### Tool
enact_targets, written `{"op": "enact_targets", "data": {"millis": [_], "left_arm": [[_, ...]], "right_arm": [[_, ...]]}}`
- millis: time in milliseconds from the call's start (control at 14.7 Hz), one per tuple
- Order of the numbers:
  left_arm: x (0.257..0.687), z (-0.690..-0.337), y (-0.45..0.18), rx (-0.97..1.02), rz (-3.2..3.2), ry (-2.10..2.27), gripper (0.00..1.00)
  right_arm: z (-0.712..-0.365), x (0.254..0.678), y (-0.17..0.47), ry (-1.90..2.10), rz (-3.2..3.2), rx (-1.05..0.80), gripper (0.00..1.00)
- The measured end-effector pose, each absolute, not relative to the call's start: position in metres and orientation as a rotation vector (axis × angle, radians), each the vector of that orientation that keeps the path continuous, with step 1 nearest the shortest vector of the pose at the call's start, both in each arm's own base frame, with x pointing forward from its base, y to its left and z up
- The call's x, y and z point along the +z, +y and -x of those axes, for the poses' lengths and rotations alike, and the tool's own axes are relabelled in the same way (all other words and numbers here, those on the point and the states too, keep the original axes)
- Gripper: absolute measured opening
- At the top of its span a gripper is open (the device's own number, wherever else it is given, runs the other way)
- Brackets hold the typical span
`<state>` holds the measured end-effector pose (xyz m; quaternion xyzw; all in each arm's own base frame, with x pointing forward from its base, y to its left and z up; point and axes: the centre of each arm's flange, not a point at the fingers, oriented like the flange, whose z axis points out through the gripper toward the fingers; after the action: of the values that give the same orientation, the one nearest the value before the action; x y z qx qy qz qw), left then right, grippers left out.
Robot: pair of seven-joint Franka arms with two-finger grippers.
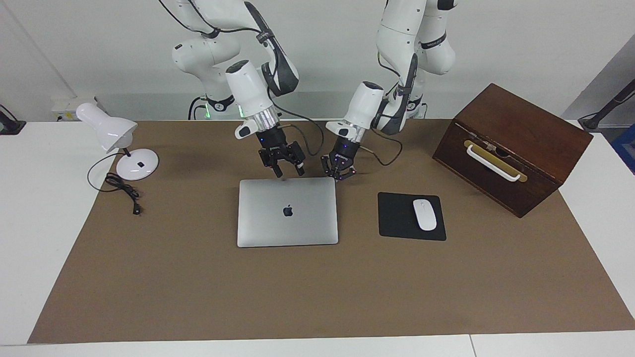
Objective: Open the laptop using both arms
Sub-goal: 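Lower the left gripper and the right gripper to the laptop's front edge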
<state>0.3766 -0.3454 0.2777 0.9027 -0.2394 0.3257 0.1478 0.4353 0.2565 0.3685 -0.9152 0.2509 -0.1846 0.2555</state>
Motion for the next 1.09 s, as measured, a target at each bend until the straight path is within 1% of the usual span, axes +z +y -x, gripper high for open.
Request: {"op": "enact_targets", "data": {"millis": [205,682,1092], "left_arm": [[0.269,-0.378,-0.346,0.924,-2.61,-0.702,0.01],[0.268,-0.379,-0.346,0.935,-2.604,-0.736,0.01],[0.267,-0.379,-0.346,0.937,-2.603,-0.742,0.01]], "right_arm": [[-0.429,0.364,0.261,0.69,2.489,-0.481,1.0],[-0.402,0.354,0.274,0.703,2.496,-0.422,1.0],[-0.387,0.345,0.265,0.707,2.519,-0.403,1.0]]}}
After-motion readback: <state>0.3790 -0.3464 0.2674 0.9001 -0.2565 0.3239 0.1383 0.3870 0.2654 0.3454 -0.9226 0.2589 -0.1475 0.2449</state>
